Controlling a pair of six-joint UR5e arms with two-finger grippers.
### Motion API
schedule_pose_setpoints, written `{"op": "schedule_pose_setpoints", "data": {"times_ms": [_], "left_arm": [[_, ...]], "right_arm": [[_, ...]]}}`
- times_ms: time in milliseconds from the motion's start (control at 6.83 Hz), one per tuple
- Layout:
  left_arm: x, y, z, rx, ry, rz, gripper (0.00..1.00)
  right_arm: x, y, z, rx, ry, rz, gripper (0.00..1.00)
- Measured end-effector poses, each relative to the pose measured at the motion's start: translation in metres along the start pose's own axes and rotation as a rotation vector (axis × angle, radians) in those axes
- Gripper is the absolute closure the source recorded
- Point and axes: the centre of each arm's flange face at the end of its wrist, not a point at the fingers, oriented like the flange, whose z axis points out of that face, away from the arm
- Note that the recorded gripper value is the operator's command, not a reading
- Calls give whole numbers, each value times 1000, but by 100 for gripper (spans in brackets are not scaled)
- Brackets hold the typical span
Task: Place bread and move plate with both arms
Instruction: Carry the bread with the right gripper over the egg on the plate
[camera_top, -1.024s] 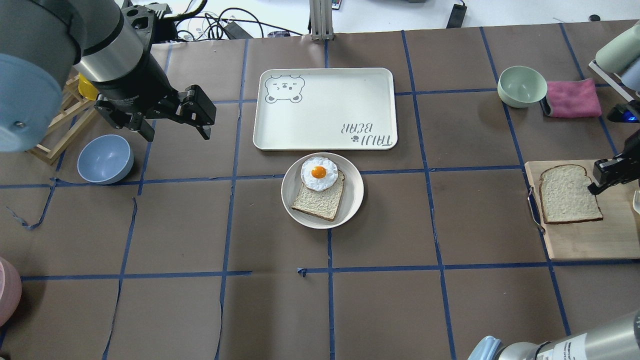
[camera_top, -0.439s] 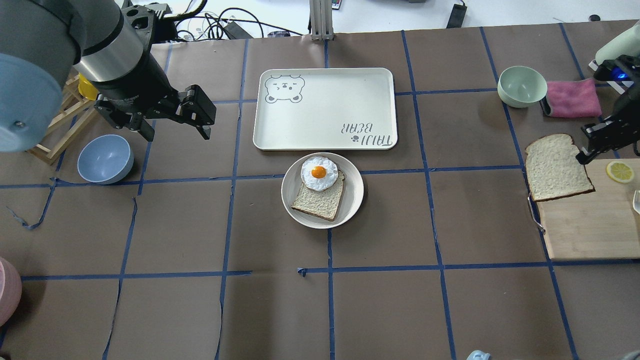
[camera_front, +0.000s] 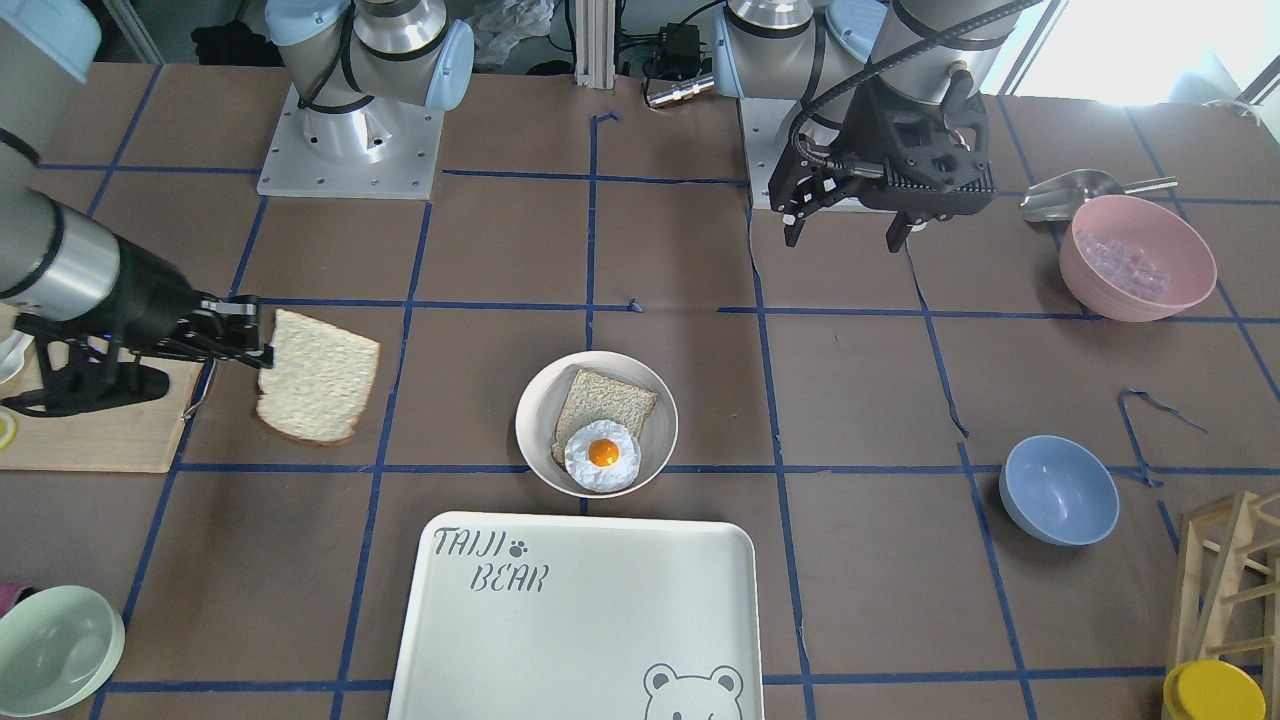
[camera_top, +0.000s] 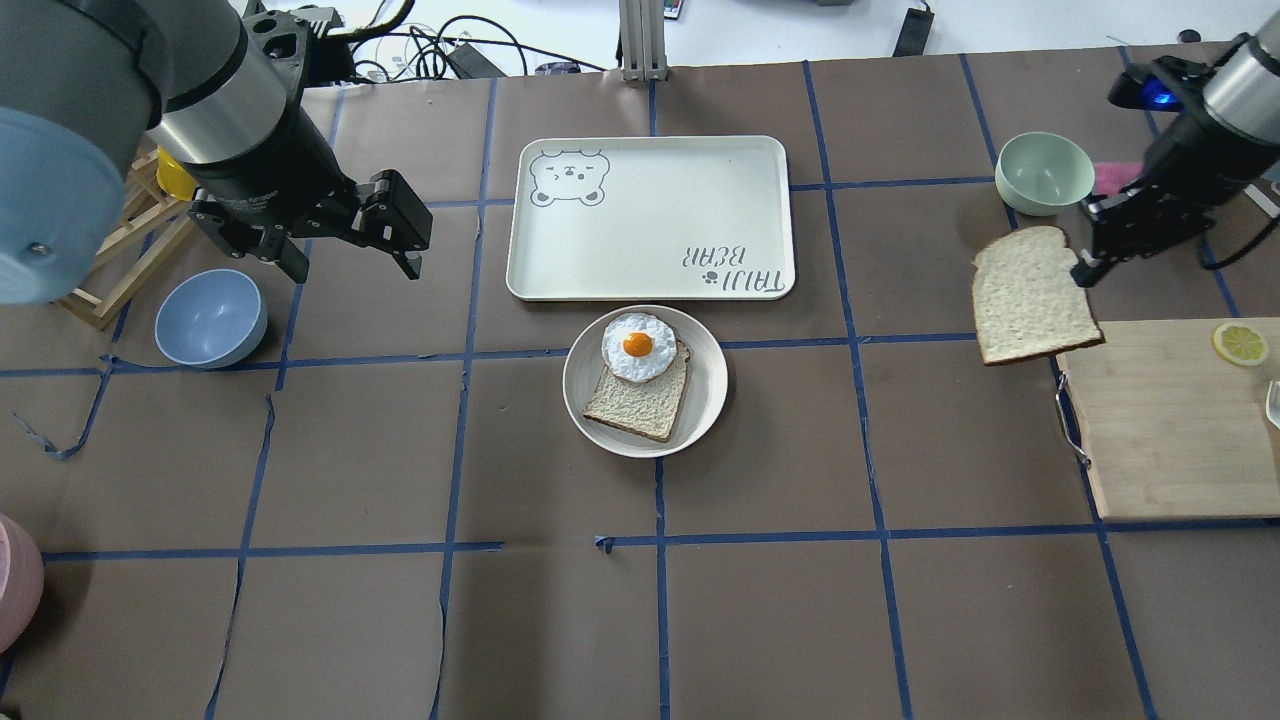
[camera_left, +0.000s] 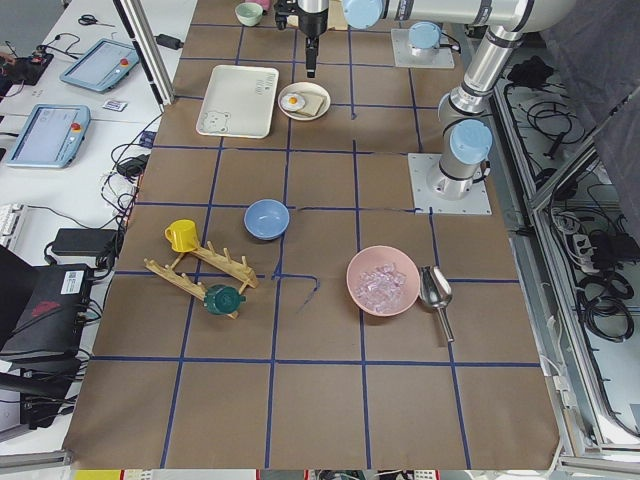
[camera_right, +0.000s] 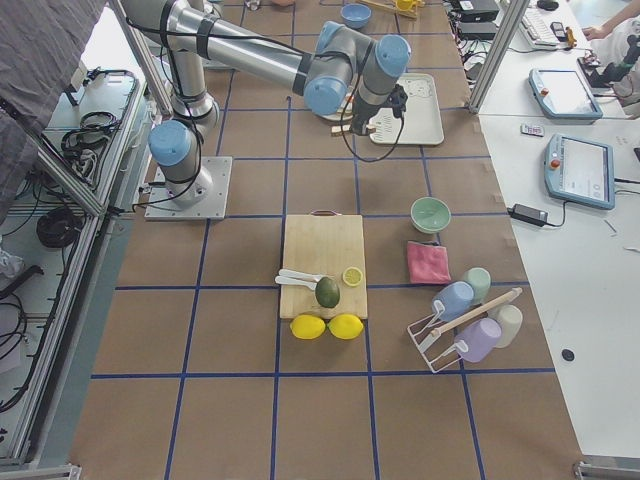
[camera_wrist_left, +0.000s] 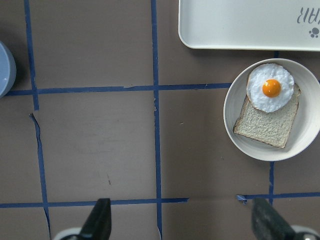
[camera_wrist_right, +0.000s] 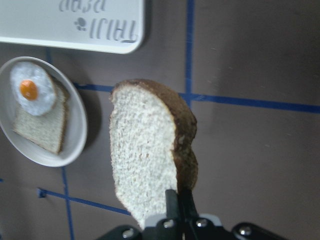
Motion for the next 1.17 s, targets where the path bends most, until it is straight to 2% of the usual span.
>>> {"op": "schedule_pose_setpoints", "data": {"times_ms": [293,439,732,878,1171], "left_arm": [[0,0,0,0,0,0,0],[0,0,0,0,0,0,0],[0,0,0,0,0,0,0],[0,0,0,0,0,0,0],[0,0,0,0,0,0,0]], "right_arm": [[-150,-10,59,72,-71,44,100],[-198,-2,93,83,-91,61,100],[-217,15,153,119,-108,53,100],[-214,16,168,133,-109,44,100],[-199,13,175,146,-109,22,100]]}}
